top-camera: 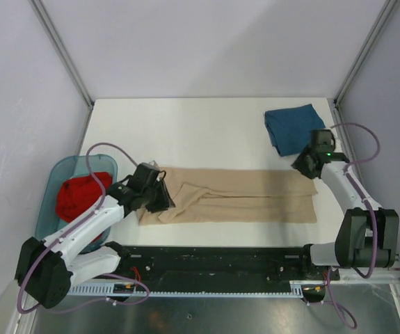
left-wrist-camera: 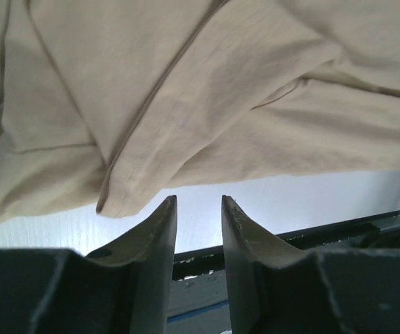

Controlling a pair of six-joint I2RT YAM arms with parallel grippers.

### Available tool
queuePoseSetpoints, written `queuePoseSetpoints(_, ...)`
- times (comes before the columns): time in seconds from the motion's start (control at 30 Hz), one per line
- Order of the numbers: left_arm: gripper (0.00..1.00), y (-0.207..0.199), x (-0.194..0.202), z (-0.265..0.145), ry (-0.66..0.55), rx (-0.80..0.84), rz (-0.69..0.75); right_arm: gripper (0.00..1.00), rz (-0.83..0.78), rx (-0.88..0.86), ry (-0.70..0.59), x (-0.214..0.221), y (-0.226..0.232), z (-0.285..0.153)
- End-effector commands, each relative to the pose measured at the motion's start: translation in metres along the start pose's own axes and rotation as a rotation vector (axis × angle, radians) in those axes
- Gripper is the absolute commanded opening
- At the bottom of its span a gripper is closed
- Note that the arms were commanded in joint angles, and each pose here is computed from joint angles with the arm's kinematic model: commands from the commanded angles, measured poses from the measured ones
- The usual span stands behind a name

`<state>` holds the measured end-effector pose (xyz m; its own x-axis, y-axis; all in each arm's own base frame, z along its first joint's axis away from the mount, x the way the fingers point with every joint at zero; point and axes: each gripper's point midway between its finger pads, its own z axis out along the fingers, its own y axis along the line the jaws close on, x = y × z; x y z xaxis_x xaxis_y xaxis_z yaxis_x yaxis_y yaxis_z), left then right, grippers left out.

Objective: Fold and stack the t-shirts
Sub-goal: Fold the other side of the tshirt into a rectangle

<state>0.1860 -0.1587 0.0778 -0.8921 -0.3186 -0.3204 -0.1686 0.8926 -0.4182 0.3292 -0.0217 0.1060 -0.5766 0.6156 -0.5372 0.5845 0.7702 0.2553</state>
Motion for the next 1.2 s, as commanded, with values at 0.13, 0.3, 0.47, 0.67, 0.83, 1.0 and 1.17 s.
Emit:
queuePoseSetpoints(0.13,0.29,-0.021,-0.033,0.008,-0.032,-0.032,0.079,0.41,-0.391,-0.412,0.046,0.07,0.167,-0.023)
queuePoseSetpoints(0.3,0.29,0.002,-0.032,0.012,-0.089,-0.119,-0.014,0.42,-0.648,-0.623,0.096,0.138,0.251,-0.038)
queuePoseSetpoints(0.47,0.35,0.014,-0.027,0.005,-0.136,-0.129,-0.109,0.44,-0.859,-0.749,0.148,0.199,0.3,-0.045)
queuePoseSetpoints(0.67,0.38,0.037,-0.012,0.002,-0.151,-0.182,-0.227,0.46,-1.027,-0.806,0.229,0.255,0.324,-0.044)
queuePoseSetpoints(0.83,0.42,0.047,-0.003,0.003,-0.149,-0.198,-0.283,0.47,-1.096,-0.831,0.274,0.281,0.329,-0.044)
queuePoseSetpoints(1.0,0.44,0.051,0.004,0.007,-0.12,-0.216,-0.291,0.47,-1.135,-0.829,0.302,0.296,0.323,-0.044)
queuePoseSetpoints(1.17,0.45,0.051,0.007,0.01,-0.096,-0.23,-0.286,0.48,-1.152,-0.826,0.33,0.306,0.316,-0.043)
